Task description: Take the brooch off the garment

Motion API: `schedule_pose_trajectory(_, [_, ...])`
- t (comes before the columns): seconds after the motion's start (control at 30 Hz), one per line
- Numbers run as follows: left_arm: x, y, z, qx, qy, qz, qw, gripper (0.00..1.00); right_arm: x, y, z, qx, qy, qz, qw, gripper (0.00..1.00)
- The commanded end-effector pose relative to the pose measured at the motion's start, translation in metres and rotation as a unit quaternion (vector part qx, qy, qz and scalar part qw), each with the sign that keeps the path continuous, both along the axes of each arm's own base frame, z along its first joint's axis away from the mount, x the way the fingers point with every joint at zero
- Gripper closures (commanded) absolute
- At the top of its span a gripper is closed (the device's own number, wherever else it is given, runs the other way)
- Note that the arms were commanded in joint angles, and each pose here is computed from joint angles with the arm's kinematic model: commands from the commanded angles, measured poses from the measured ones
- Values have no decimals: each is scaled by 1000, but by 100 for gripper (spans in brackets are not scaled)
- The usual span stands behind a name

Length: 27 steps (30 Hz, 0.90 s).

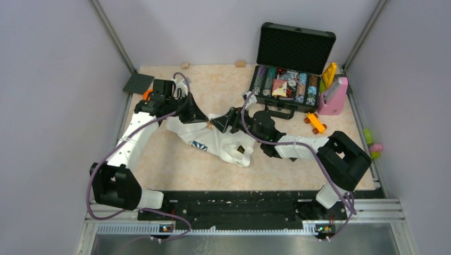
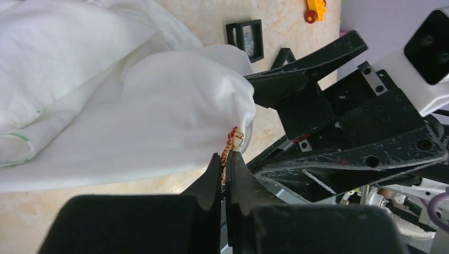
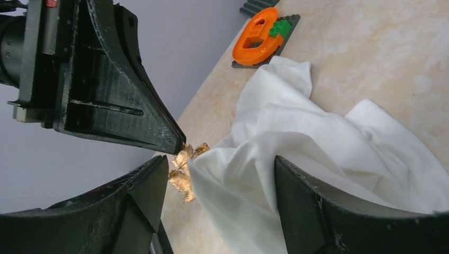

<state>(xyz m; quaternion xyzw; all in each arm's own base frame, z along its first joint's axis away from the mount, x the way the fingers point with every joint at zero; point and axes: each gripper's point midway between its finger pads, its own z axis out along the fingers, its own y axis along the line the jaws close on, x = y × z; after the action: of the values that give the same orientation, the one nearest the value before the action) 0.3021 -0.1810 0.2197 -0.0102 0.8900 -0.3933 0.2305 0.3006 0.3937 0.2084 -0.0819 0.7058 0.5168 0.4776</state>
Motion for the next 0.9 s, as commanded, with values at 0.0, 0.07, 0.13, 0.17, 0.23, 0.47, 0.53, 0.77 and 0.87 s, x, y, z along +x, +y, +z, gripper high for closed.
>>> schedule_pose_trajectory(0.0, [-2,-11,25,-47,-37,-22,998,100,-1,7,6,9,-22,4,1000,27])
schedule_pose_trajectory(0.07, [-2,-12,26,-52,-36,-25,998,100,-1,9,6,8,-24,6,1000,27])
schedule_pose_trajectory(0.13, [-1,-13,28,-54,-39,-26,997,100,-1,10,4,3,-26,7,1000,28])
schedule_pose_trajectory(0.17, [-1,-13,28,-54,-40,-26,997,100,0,9,3,1,-26,5,1000,29])
schedule_pose_trajectory(0.23, [0,-13,29,-55,-41,-27,997,100,0,9,0,-4,-26,4,1000,31])
schedule_pose_trajectory(0.47, [-2,-14,27,-59,-38,-32,997,100,1,7,-11,-19,-30,1,999,35])
schedule_pose_trajectory(0.53, [-3,-16,29,-64,-39,-35,997,100,1,7,-13,-25,-30,1,999,36])
schedule_pose_trajectory(0.77, [-2,-18,31,-77,-42,-36,995,100,2,6,-22,-55,-44,-6,998,37])
schedule_pose_trajectory(0.87, [-1,-17,30,-71,-46,-34,996,100,2,2,-24,-60,-44,-11,997,37])
